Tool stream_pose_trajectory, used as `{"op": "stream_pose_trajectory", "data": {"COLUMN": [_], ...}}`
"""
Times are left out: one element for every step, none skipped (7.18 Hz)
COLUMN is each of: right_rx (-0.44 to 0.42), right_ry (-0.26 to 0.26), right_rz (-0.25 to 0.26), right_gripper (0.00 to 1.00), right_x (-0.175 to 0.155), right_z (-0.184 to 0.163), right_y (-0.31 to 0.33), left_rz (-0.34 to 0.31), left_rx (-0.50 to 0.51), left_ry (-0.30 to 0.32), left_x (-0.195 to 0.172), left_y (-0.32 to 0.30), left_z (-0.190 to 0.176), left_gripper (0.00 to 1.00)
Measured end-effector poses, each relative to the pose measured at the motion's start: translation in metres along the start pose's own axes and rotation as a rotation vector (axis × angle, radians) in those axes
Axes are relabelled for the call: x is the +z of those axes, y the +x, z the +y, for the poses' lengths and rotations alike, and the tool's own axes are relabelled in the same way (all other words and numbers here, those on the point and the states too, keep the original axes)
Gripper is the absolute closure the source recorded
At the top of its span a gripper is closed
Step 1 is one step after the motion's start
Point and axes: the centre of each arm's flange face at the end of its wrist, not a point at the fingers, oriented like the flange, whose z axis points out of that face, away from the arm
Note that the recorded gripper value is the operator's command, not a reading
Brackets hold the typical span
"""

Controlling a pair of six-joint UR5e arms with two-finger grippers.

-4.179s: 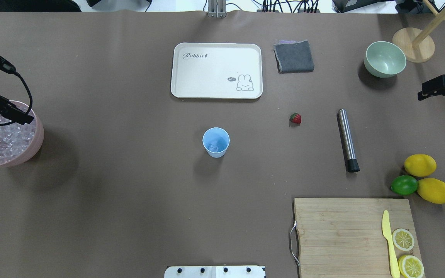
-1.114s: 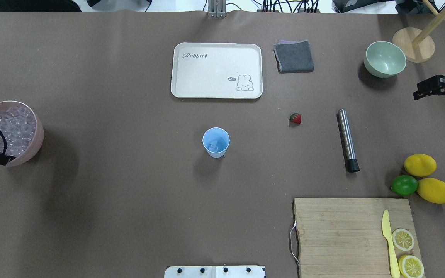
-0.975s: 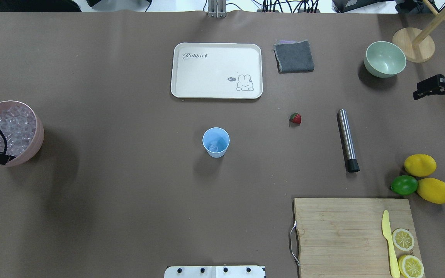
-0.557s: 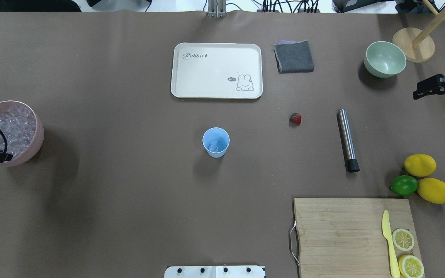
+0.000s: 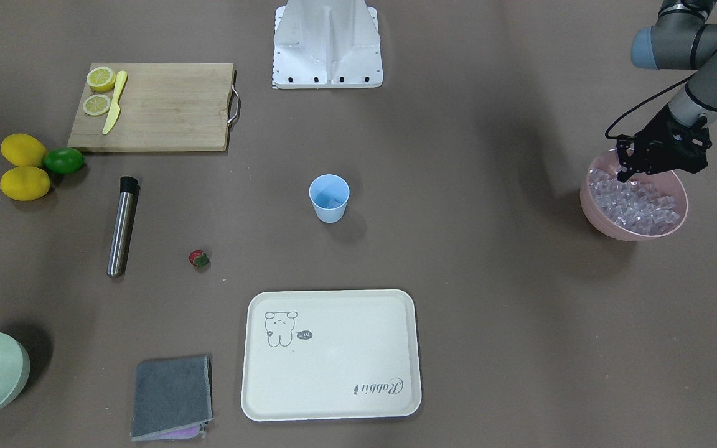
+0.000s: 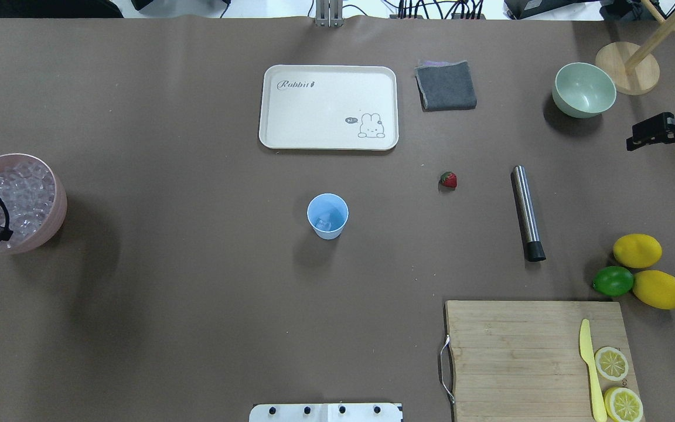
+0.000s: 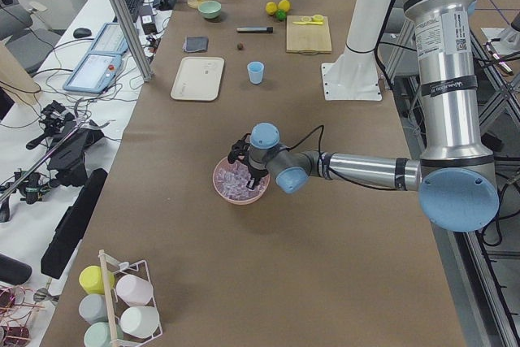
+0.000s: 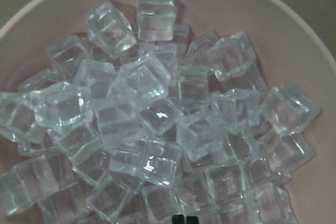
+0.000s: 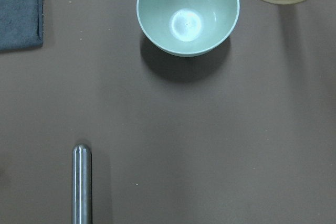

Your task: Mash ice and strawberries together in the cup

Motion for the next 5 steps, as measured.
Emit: {"op": "stream_pose_trajectory", "data": {"right_rx": [0.000, 0.000, 0.001, 0.002, 0.003], "right_ry": [0.000, 0.000, 0.000, -0.001, -0.002], "right_rz": [0.000, 0.000, 0.000, 0.001, 0.001], "right_gripper": [0.00, 0.00, 0.00, 0.00, 0.00], "right_x": [-0.0001, -0.0001, 0.0000, 0.0002, 0.0006], "right_z": [0.0000, 0.0000, 0.0000, 0.0000, -0.0001], "right_y": [-0.0001, -0.0001, 0.0000, 0.0002, 0.0005], "left_rz": [0.002, 0.005, 0.008, 0.009, 0.009], "left_rx": [0.001, 0.000, -0.002, -0.003, -0.003], "left_ry": [0.004, 0.005, 0.002, 0.001, 0.001], "left_x": [-0.0019, -0.0038, -0.0055, -0.0084, -0.0111], "left_y": [0.0007, 0.0018, 0.0040, 0.0075, 0.0100], "left_z": [-0.0017, -0.0038, -0.0064, -0.0091, -0.0102], "left_gripper": [0.88, 0.44, 0.33, 0.33, 0.33]}}
